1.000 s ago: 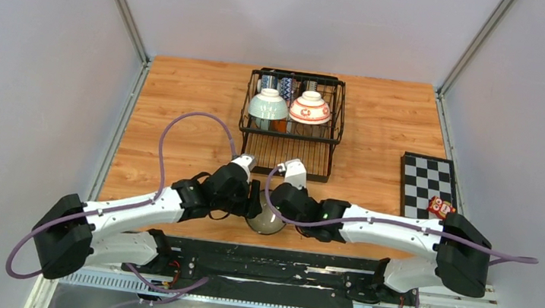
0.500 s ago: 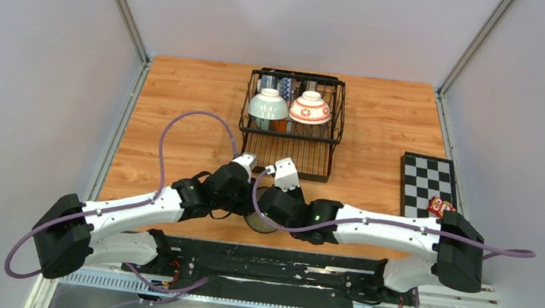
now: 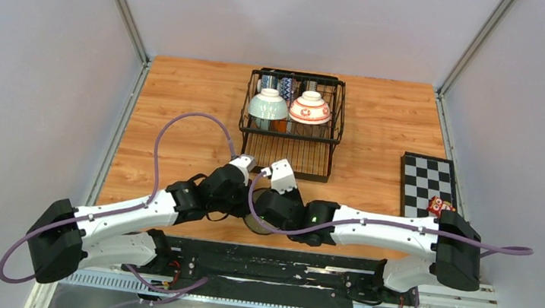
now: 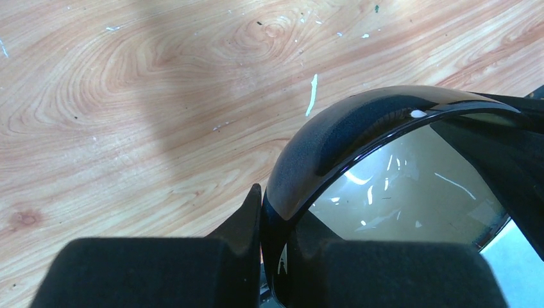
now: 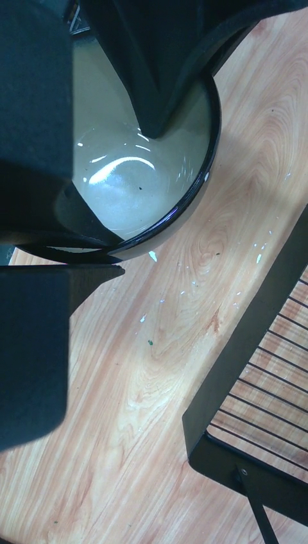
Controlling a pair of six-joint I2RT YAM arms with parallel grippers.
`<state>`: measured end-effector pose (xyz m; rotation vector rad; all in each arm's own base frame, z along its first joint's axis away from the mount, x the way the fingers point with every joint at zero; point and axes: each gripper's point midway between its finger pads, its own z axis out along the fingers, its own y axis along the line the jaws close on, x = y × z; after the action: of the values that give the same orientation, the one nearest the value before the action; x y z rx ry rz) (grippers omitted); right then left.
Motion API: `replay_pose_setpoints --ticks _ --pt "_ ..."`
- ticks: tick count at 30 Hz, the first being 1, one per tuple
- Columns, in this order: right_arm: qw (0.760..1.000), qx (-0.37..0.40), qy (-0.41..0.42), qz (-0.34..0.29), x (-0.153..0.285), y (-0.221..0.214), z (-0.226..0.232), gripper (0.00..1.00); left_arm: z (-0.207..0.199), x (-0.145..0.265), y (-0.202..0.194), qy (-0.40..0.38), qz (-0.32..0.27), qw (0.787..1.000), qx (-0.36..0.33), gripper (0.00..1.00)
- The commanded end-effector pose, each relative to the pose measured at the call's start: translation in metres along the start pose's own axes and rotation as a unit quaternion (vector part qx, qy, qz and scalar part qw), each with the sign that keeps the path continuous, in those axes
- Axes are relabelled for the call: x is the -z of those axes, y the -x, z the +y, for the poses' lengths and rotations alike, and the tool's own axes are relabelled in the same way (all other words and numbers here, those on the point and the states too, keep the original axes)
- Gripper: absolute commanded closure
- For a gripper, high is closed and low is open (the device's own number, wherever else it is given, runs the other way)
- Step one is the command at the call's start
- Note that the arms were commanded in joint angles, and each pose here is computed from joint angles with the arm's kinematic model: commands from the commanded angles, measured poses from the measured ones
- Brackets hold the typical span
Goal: Load the bowls into the dish rack
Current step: Pick up the bowl from the center of the board, then turn the bowl upside down on the dish rack.
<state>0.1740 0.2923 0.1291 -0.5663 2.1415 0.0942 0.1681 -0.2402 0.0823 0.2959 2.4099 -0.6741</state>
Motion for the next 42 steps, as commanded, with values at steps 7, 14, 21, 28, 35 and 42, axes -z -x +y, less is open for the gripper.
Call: replay_pose_setpoints --ticks 7,14,21,28,35,42 --pt "0.994 -0.063 0.072 -0.051 0.034 0.031 0.006 0.86 -0.028 0.007 0.023 -0.066 -0.054 0.996 0.016 1.00" --pt "0.984 -0.094 0.118 -0.089 0.067 0.048 -0.011 0.59 -0.037 0.006 0.031 -0.091 -0.069 0.993 0.024 1.00" --pt "0.972 -0.118 0.148 -0.138 0.090 0.050 -0.035 0.17 -0.046 0.014 0.048 -0.144 -0.098 0.983 0.049 1.00" --pt "0.957 -0.129 0.194 -0.176 0.109 0.048 -0.047 0.00 -0.048 0.030 0.063 -0.197 -0.136 0.968 0.072 1.00" --pt "0.924 -0.165 0.277 -0.203 0.131 0.058 -0.032 0.00 -0.059 0.042 0.071 -0.264 -0.168 0.946 0.090 1.00" --pt "0.909 -0.188 0.319 -0.190 0.136 0.065 -0.012 0.00 -0.074 0.064 0.080 -0.321 -0.205 0.921 0.083 1.00"
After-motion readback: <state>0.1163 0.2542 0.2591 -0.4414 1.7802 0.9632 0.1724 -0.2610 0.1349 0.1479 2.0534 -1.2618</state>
